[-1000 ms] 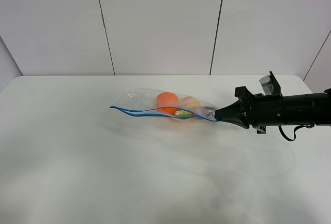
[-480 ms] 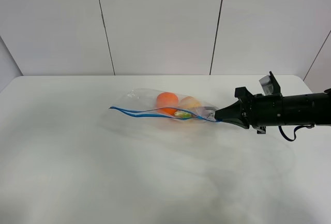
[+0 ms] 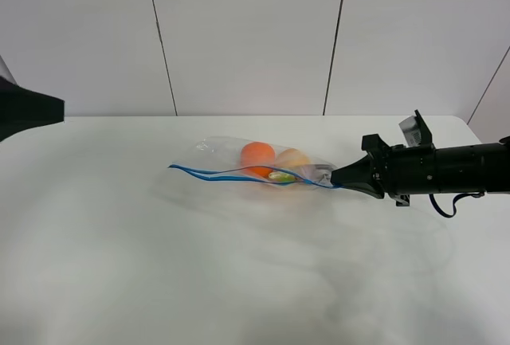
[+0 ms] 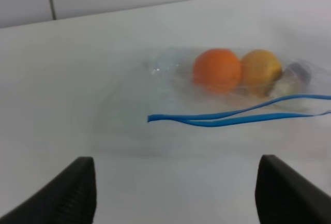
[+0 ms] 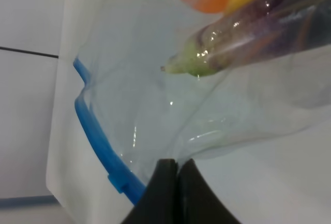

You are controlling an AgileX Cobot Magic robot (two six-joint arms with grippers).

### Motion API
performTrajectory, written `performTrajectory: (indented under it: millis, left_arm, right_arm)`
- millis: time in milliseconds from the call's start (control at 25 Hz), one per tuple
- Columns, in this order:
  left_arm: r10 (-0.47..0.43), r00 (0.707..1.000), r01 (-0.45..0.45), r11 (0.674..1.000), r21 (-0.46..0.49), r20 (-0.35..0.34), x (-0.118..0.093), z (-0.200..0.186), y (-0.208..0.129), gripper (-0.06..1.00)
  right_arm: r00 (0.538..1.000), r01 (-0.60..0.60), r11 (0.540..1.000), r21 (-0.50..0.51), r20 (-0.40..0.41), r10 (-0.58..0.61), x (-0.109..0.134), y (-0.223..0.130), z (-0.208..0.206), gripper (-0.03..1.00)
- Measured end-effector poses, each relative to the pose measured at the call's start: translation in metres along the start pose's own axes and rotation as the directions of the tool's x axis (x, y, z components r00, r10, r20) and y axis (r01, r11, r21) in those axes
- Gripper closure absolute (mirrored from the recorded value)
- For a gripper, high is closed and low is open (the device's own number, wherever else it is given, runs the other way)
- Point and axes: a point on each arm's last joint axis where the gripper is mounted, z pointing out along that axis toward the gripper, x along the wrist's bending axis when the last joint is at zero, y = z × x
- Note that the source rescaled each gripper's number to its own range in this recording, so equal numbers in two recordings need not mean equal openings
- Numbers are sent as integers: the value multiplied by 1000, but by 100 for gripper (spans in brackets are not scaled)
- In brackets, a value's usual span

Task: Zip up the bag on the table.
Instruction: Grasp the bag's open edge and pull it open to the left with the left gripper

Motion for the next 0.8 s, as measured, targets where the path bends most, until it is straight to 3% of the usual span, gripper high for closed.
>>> performTrajectory:
  millis: [280,560,800]
  left_arm:
    - [84,995,-86,995,48,44,6,44,4,-6]
    - [229,954,-249,965,85,192,-30,66,1,-6]
    - [287,927,-324,938,126,242,-50,81,0,-6]
  right_arm:
    - [1000,5,1000,10,4,-5,0,-1,0,97]
    - [1000,9,1000,13,12,-9,-1,-1,0,97]
    - [1000,11,1000,15,14,-11,-1,-1,0,97]
